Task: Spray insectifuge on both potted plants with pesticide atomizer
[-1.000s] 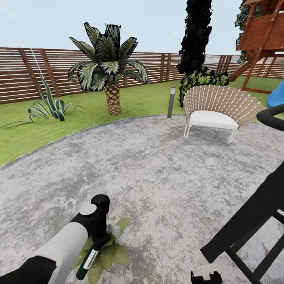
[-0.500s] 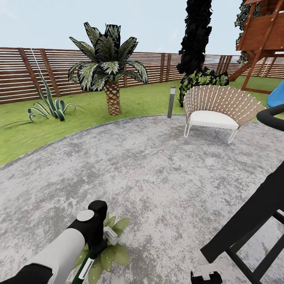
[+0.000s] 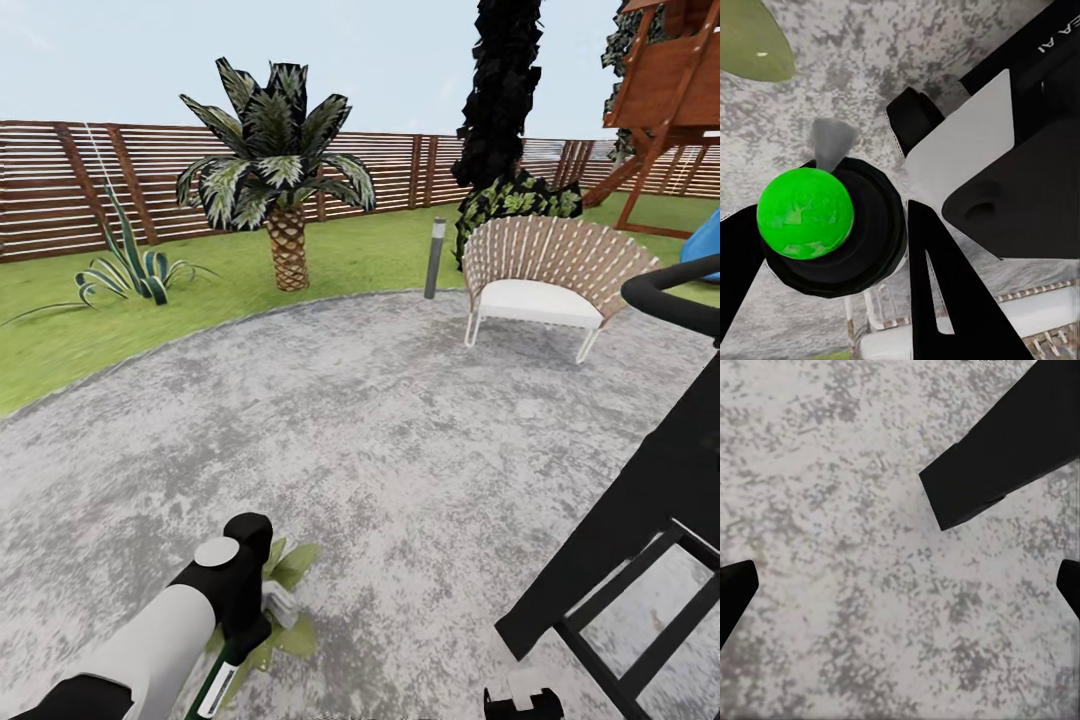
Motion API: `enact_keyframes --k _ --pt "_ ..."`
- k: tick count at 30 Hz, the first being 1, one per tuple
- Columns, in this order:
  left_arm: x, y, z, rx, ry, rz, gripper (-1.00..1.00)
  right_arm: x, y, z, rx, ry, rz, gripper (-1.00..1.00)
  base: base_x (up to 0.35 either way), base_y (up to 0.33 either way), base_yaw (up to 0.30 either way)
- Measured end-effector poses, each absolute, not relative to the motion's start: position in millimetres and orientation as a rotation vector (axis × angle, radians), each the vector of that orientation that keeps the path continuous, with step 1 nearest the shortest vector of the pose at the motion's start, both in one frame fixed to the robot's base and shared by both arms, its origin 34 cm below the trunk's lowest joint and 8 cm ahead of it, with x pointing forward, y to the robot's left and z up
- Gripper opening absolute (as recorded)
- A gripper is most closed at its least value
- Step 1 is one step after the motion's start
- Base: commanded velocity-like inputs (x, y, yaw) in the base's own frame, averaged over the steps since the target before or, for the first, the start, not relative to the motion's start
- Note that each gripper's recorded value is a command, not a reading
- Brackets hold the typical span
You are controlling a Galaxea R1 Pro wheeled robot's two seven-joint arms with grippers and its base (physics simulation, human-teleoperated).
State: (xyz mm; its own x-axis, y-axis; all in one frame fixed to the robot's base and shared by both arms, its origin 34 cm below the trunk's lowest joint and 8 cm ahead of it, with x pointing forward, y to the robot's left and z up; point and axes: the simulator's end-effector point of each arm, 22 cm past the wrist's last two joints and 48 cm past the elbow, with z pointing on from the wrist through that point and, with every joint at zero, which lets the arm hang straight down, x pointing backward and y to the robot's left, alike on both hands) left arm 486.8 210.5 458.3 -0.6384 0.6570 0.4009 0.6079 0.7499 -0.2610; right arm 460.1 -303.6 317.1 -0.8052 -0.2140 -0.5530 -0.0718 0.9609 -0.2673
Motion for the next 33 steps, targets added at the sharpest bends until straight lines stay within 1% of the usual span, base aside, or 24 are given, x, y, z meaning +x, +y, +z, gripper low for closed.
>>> enact_keyframes --k 3,9,14,18,23,28,33 --pt "485.3 211.5 457.6 -0.953 -2.469 0.14 -1.0 460.1 -303.5 317.1 -0.2 2.499 -0.311 1.0 -0.028 -0.045 0.129" --pt "466.1 207.9 449.7 -0.928 -2.45 0.182 -1.0 460.0 -304.7 317.2 -0.199 2.499 -0.313 1.0 -0.004 -0.006 0.016" --pt "467.3 194.9 449.6 -0.778 -2.524 0.336 -1.0 460.0 -304.1 317.1 -0.199 2.499 -0.312 1.0 0.0 0.0 0.0" --pt "466.6 202.8 436.9 -0.703 -2.583 0.338 -1.0 460.0 -304.4 317.1 -0.199 2.499 -0.312 1.0 0.0 0.0 0.0" --pt "455.9 201.8 430.3 -0.688 -2.584 0.352 -1.0 460.0 -304.1 317.1 -0.199 2.499 -0.312 1.0 -0.007 -0.003 0.0" --pt "457.1 201.2 428.1 -0.705 -2.589 0.328 -1.0 460.0 -304.6 317.0 -0.199 2.5 -0.313 1.0 -0.172 -0.118 0.0" --pt "463.8 214.5 423.5 -0.722 -2.613 0.24 -1.0 460.0 -304.5 317.1 -0.199 2.499 -0.313 1.0 -0.158 -0.111 0.0"
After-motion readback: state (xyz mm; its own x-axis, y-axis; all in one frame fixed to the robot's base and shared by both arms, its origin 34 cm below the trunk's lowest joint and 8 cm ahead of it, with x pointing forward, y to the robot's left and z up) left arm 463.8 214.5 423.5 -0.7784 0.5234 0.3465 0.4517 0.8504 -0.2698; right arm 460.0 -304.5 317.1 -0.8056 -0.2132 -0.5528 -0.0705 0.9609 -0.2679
